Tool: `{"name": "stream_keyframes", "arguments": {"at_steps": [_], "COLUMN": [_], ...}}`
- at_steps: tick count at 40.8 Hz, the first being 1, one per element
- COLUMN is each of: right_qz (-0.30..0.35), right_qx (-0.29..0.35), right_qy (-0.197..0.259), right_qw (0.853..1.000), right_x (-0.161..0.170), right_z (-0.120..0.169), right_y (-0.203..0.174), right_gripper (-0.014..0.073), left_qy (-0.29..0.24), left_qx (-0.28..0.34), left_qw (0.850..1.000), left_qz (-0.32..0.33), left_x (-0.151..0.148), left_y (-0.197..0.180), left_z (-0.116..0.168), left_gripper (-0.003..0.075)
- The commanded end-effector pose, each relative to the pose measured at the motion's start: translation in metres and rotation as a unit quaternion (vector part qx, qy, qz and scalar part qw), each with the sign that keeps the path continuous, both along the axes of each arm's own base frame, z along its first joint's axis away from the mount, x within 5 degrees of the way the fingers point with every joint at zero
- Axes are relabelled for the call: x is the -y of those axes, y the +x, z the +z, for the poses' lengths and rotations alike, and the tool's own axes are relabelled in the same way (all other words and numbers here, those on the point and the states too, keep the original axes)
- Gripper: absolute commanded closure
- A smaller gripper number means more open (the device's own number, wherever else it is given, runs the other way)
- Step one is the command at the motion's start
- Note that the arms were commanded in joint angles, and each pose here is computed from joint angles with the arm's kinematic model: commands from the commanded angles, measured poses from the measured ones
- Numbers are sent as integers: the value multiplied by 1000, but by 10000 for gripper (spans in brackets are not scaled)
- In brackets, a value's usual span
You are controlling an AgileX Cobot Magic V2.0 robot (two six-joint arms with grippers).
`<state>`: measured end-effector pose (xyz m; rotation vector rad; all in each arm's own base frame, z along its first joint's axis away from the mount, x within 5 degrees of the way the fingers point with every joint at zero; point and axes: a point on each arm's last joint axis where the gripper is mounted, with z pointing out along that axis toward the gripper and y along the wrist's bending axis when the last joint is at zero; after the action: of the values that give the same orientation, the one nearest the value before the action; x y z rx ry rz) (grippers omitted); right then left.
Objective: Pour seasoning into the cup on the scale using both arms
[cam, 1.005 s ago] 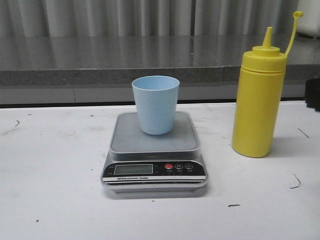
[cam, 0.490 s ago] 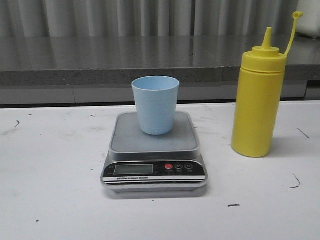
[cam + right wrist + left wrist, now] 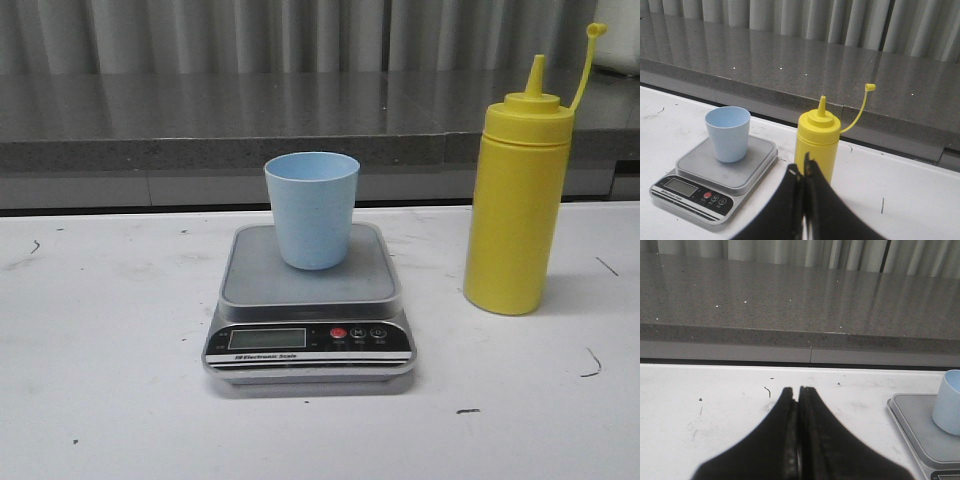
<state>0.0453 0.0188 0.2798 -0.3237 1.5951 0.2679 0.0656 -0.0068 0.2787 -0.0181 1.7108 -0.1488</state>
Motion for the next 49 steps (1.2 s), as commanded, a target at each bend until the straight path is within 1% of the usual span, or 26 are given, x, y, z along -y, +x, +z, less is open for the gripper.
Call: {"name": "stream_keyframes", "arguments": {"at_steps": [1,30,35,40,44,49], "right_qz": [-4,-4,-4,-4,-4,-4], "right_qx": [50,50,50,50,50,50], "right_qy": [7,7,7,7,7,7], "right_qw": [999,999,999,999,999,999], "right_x": [1,1,1,1,1,1], "right_z": [18,18,18,18,18,18], "right_y": [-2,-2,-2,-2,-2,-2], "right_gripper": [702,702,702,702,702,702], "left_qy": [-14,-9,-10,-27,-28,-29], "left_qx": [47,49,54,74,84,81], "left_qw": [999,999,998,997,996,996], "left_qz": [7,8,9,12,12,13], "left_x": [-1,-1,-1,-2,-3,-3], "left_y": [1,1,0,-7,-13,-16], "left_z": [15,15,6,-9,-25,-50], "left_gripper": [740,740,740,740,740,740]}}
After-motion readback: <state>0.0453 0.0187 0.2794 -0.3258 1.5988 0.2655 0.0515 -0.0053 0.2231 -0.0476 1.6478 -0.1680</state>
